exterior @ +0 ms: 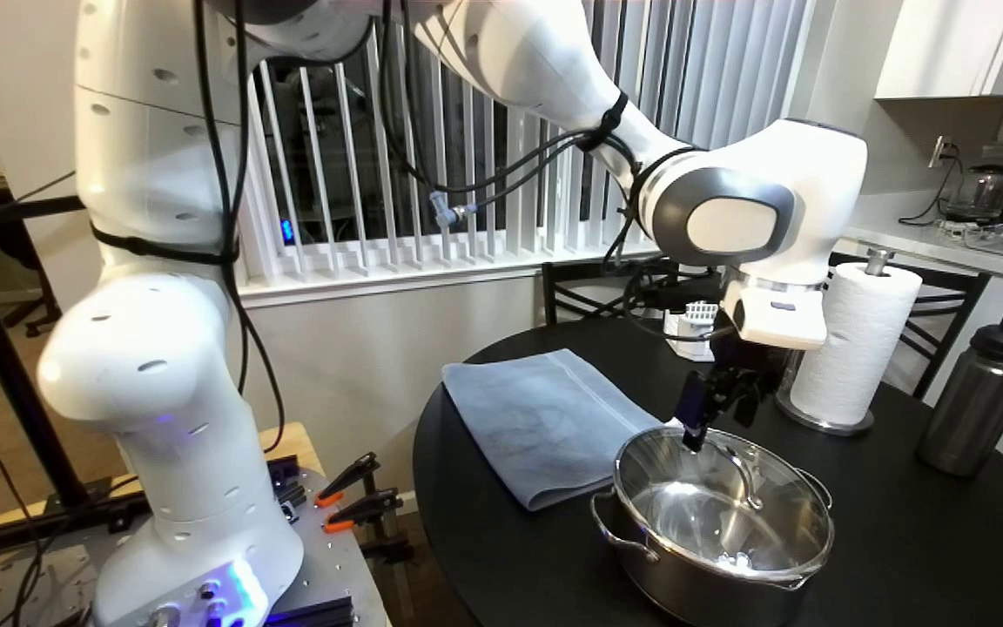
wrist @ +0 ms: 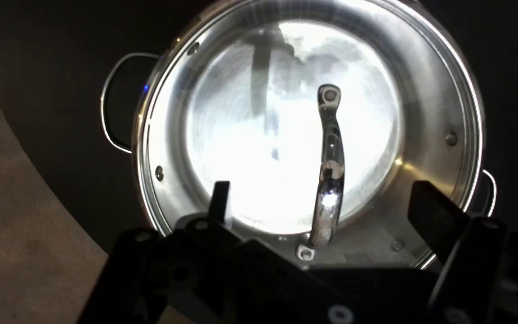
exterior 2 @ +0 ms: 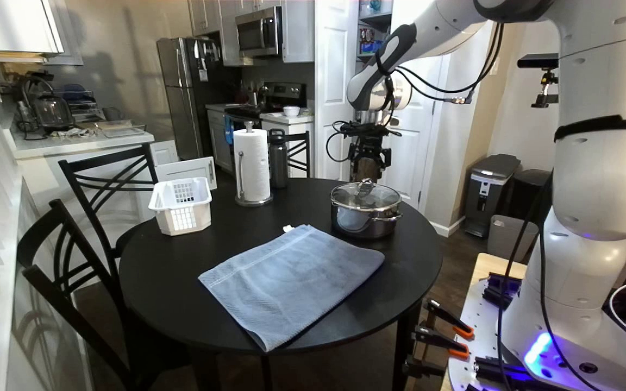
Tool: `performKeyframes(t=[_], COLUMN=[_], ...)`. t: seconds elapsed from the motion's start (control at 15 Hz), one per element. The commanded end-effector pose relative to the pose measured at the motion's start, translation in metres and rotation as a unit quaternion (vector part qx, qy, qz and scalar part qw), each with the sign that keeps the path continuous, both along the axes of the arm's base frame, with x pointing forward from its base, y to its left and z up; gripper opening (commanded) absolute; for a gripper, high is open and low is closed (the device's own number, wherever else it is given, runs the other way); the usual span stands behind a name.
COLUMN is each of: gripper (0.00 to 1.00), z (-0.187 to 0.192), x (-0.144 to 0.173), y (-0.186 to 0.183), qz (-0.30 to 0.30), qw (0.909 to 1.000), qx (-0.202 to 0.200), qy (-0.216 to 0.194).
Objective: Remove the glass lid from the silver pot.
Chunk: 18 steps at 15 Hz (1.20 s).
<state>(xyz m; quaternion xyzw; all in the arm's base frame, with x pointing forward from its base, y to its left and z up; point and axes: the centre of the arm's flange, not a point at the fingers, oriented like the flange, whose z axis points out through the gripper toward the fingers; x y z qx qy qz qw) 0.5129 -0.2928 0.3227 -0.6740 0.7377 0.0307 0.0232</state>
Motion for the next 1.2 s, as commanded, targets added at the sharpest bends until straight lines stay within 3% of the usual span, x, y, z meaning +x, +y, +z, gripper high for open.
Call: performKeyframes(t=[0.0,0.6,0.67,0.73,1.13], gripper=[1.0,1.0,0.75,0.74,0.34], z=[-0.008,-0.025,-0.026,-0.028,-0.025], x=[-0.007,-0.006,-0.007,-0.007,-0.008], y=[0.003,-0.012,-0.014,-0.015,-0.018], qz=[-0.019,-0.05,-0.048,-0.048,-0.046], qw=[0.9998,0.9984,0.9984,0.9984,0.9983], qx=[-0.005,-0.024,-0.027,-0.029,-0.035], qy=[0.007,0.01,0.011,0.012,0.01])
